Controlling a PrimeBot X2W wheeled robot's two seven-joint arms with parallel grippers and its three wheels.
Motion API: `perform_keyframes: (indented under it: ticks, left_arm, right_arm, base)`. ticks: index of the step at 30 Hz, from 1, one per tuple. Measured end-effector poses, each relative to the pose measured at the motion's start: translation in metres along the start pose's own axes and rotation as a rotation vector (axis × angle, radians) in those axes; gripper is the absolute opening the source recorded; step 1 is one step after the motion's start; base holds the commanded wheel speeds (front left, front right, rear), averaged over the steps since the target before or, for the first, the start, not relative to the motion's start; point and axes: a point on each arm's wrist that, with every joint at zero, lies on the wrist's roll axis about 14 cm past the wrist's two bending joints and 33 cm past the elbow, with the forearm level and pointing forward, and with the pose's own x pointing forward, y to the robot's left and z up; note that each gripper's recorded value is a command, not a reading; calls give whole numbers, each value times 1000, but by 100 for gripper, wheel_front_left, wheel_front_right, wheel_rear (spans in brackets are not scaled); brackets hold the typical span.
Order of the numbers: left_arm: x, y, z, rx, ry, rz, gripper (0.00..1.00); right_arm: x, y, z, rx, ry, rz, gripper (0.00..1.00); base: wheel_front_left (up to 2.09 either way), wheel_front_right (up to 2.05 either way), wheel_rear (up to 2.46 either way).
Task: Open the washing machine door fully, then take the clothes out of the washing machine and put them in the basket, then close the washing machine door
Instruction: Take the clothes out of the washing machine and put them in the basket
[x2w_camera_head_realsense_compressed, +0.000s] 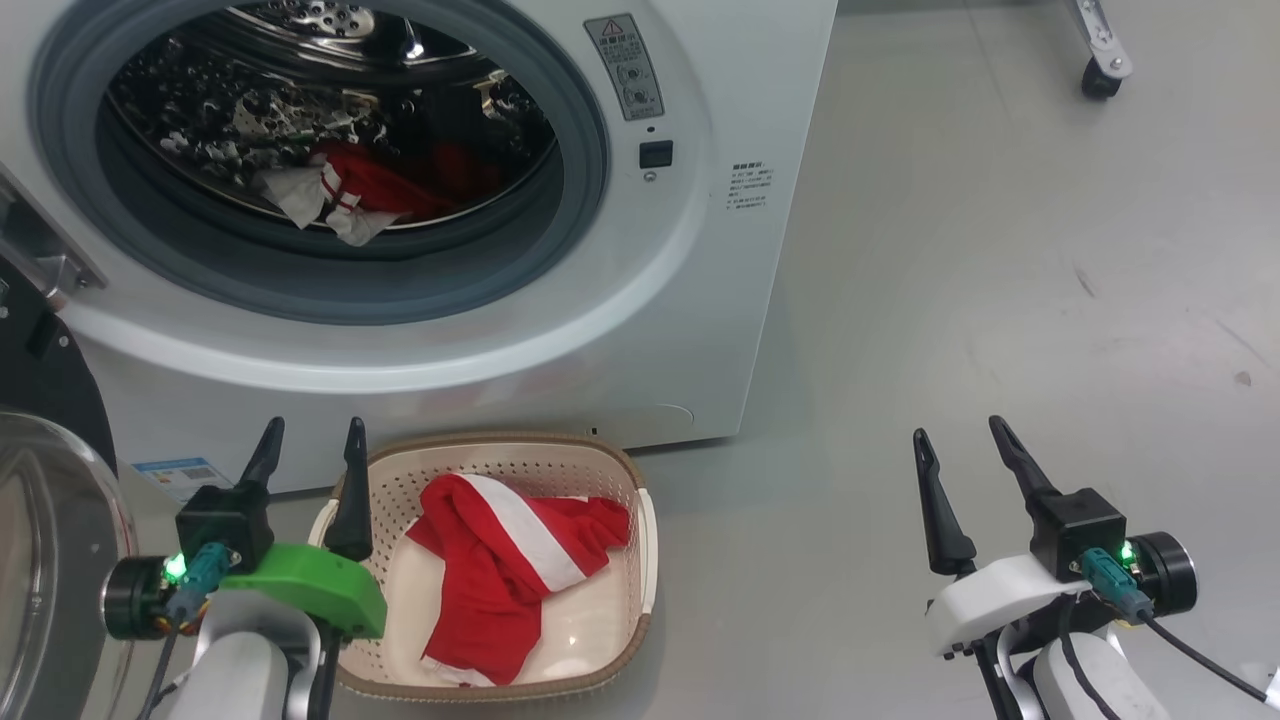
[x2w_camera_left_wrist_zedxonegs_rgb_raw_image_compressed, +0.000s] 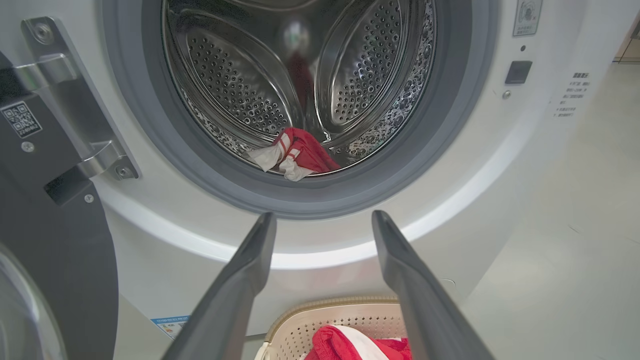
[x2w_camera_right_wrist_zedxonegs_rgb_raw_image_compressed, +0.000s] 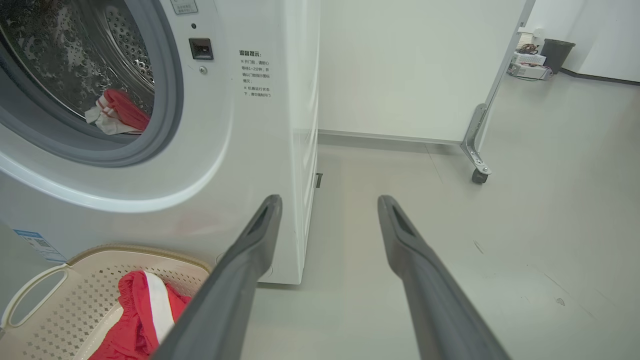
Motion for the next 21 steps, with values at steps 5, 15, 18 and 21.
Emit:
perform_keyframes:
  ticks: [5,15,18,21]
  left_arm:
    - [-21,-4,5,11,-19,-5,100]
    - [-51,-2,18,14,-64,34,100]
    - [-57,-1,22,22,-74,39,100]
    - [-60,-1,24,22,-79,40,100]
  right_arm:
    - [-14,1,4,0,-15,0,100]
    - [-30,6,16,1,-54,7,100]
    - [-34,6,17,1,-56,7,100]
    - [-36,5,17,1,-53,5,100]
  base:
    - [0,0,0]
    - [0,0,0]
    - [0,0,0]
    - [0,0,0]
